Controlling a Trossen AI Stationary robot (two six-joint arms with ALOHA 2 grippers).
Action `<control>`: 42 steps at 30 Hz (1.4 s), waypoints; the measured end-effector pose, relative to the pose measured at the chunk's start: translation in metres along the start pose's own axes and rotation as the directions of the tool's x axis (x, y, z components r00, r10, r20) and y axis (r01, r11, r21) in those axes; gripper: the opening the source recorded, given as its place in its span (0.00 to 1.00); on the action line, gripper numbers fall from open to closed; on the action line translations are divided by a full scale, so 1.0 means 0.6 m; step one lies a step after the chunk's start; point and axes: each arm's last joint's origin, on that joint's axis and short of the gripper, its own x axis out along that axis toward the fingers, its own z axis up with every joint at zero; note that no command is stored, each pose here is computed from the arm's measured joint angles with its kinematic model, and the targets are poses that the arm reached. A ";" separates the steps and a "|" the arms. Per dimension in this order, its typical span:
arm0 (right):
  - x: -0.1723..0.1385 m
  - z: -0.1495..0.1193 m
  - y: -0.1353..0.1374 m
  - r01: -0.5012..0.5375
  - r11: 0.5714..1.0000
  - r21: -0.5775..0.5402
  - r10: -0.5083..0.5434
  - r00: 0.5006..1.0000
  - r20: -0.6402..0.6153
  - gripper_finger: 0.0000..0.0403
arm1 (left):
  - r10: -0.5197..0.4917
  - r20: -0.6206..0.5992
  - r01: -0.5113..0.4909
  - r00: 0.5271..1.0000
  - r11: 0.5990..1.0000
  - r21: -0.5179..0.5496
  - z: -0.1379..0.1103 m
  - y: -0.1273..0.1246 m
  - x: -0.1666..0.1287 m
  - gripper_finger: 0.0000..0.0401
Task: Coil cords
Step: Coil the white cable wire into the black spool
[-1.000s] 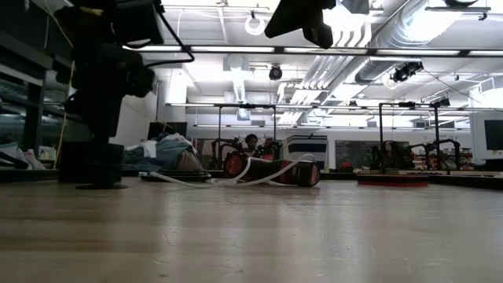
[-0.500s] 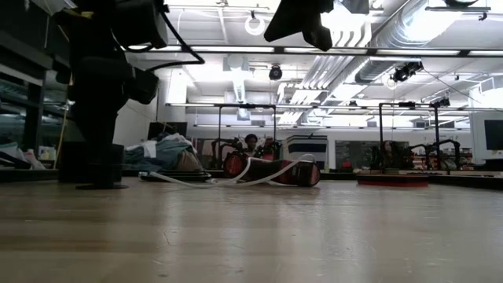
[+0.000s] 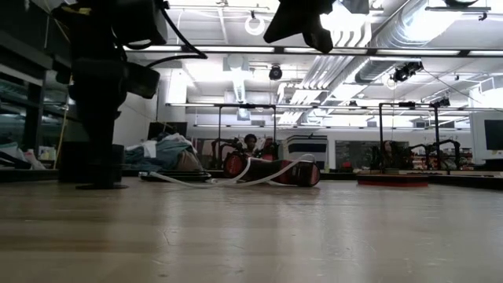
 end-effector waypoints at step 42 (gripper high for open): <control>0.000 -0.023 0.017 -0.187 0.946 -0.264 0.145 0.975 -0.171 0.00 | -0.633 0.479 0.509 0.608 0.774 0.377 -0.022 -0.042 -0.225 0.24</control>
